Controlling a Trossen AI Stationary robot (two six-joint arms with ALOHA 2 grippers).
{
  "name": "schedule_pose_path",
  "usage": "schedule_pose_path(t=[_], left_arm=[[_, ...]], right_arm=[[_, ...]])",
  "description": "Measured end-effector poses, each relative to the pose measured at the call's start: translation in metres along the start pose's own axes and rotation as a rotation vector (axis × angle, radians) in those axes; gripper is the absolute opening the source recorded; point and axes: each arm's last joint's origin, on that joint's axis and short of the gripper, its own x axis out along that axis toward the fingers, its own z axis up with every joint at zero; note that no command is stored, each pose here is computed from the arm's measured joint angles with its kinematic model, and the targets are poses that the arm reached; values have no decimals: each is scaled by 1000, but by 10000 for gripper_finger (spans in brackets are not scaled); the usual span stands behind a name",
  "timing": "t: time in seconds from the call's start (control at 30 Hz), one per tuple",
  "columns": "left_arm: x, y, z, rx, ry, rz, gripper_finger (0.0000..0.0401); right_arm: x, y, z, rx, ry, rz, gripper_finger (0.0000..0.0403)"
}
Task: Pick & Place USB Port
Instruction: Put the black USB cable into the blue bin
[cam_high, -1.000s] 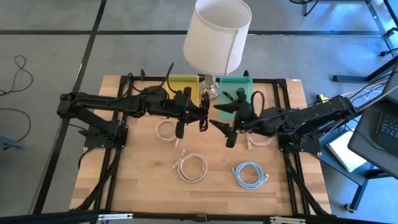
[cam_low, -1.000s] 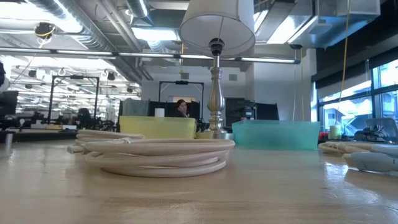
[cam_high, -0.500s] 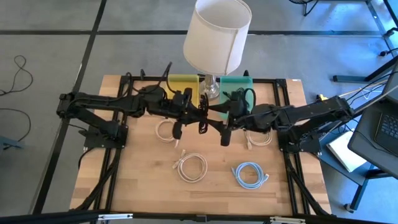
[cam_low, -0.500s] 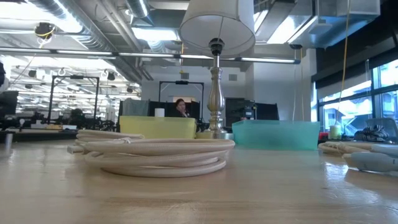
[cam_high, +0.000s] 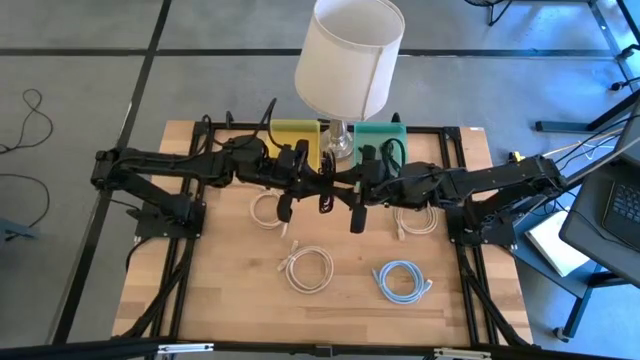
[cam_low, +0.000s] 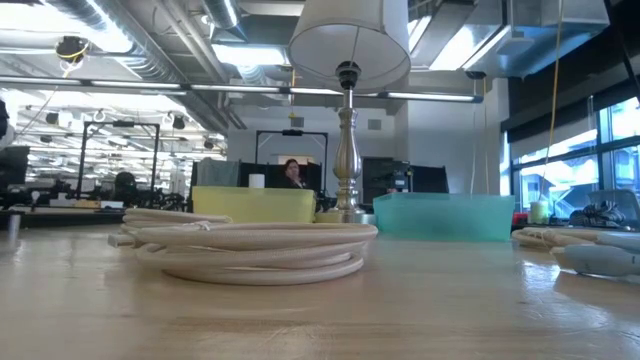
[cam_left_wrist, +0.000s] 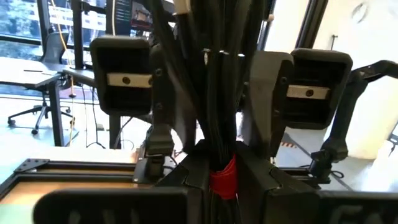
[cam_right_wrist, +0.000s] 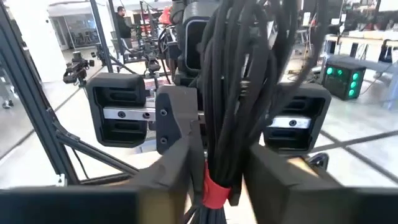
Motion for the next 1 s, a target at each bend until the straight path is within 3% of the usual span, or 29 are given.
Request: schedule_pose_path(t=[0.1, 0.33, 0.7, 1.0], left_arm=[[0, 0, 0, 7, 10, -8, 39], [1, 0, -2, -53, 17, 10, 117], [-8, -1, 2, -98, 23, 66, 221], [-64, -7, -1, -150, 307, 289, 259]], right_arm=[[0, 0, 1, -47, -1, 17, 29], [-1, 0, -2, -70, 33, 19, 28], [-25, -12, 2, -123, 120, -105, 28], [-103, -16, 13, -75, 210, -280, 28]])
